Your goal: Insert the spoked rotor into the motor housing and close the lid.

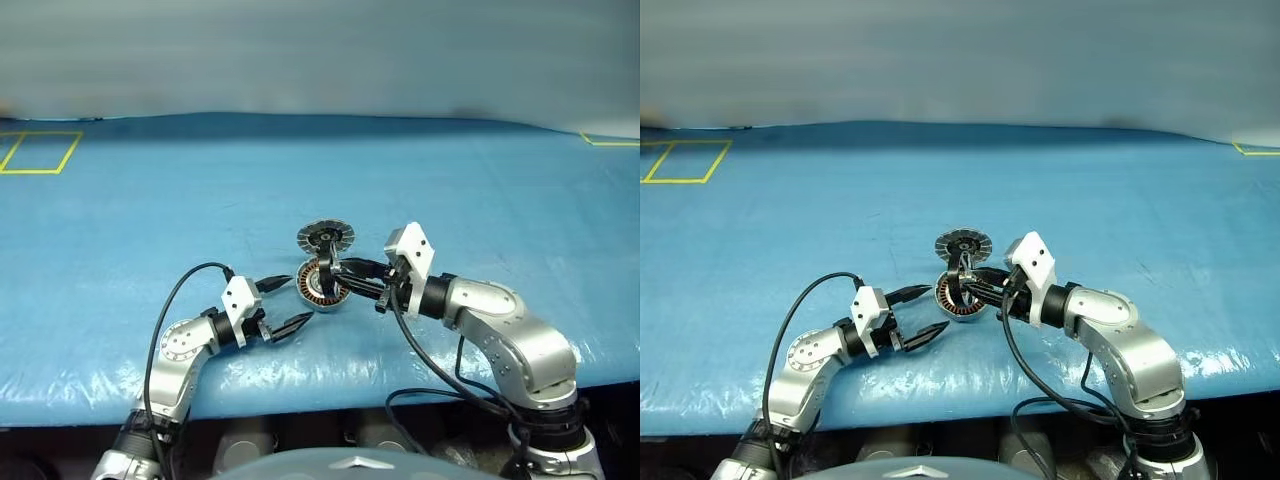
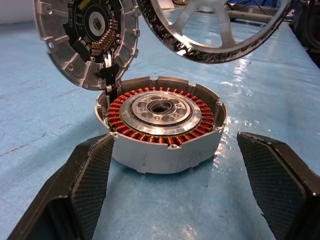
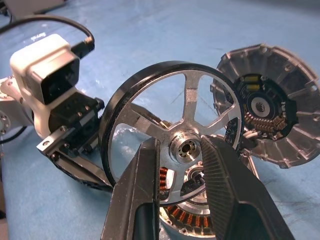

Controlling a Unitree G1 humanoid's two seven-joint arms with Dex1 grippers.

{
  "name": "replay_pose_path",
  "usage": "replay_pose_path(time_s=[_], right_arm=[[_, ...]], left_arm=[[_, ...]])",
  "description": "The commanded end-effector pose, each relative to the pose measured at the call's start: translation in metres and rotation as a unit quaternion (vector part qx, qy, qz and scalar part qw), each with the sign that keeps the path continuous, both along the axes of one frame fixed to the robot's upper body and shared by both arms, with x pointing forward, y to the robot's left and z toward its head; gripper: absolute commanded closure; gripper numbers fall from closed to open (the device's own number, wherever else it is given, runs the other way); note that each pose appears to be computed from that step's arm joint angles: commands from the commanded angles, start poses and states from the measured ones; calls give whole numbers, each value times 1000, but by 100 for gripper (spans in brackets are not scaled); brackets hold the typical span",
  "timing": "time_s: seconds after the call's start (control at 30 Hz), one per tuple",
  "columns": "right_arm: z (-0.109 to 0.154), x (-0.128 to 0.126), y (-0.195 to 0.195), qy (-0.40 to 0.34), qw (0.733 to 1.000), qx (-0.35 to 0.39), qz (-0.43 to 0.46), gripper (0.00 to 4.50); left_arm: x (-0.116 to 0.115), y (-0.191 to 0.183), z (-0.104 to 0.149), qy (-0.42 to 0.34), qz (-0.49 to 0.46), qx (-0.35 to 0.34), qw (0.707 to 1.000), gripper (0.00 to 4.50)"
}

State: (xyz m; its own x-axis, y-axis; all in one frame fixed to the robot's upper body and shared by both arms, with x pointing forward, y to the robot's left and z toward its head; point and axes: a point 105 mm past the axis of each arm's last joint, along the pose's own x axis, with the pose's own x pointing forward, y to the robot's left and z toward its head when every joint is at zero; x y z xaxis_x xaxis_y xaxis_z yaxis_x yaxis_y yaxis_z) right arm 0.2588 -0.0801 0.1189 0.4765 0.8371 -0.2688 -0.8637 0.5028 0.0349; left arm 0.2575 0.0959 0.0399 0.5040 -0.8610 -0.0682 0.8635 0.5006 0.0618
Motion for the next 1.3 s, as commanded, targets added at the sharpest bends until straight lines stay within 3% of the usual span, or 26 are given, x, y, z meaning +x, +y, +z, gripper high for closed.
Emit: replay_pose_path(time_s=[0.03,0.3,0.53,0.87,1.13,1.17,1.23,1.3], right_arm=[[2,1,1,-36,998,-38,17,365],[13,7,-1,-59,998,-33,11,365],[1,22,-12,-64,994,-83,-27,365],[0,14,-4,-44,997,-70,7,365],[-18,19,-9,-36,993,-115,-2,365],[-18,19,-9,-40,992,-119,-1,294],[-18,20,-9,-45,991,-126,0,231],[-18,21,-9,-41,992,-123,-4,207]], left_arm=[[-2,-4,9,-21,-3,-3,1000,29],[-5,-7,8,-17,-2,-5,1000,29],[-5,-11,9,-16,-11,-4,1000,29],[-4,-11,6,-13,-8,-2,1000,29],[-4,-11,4,-14,-7,-1,1000,29],[-4,-10,4,-13,-6,-3,1000,29],[-4,-10,4,-13,-5,-4,1000,29],[-5,-9,3,-12,-4,-2,1000,29]])
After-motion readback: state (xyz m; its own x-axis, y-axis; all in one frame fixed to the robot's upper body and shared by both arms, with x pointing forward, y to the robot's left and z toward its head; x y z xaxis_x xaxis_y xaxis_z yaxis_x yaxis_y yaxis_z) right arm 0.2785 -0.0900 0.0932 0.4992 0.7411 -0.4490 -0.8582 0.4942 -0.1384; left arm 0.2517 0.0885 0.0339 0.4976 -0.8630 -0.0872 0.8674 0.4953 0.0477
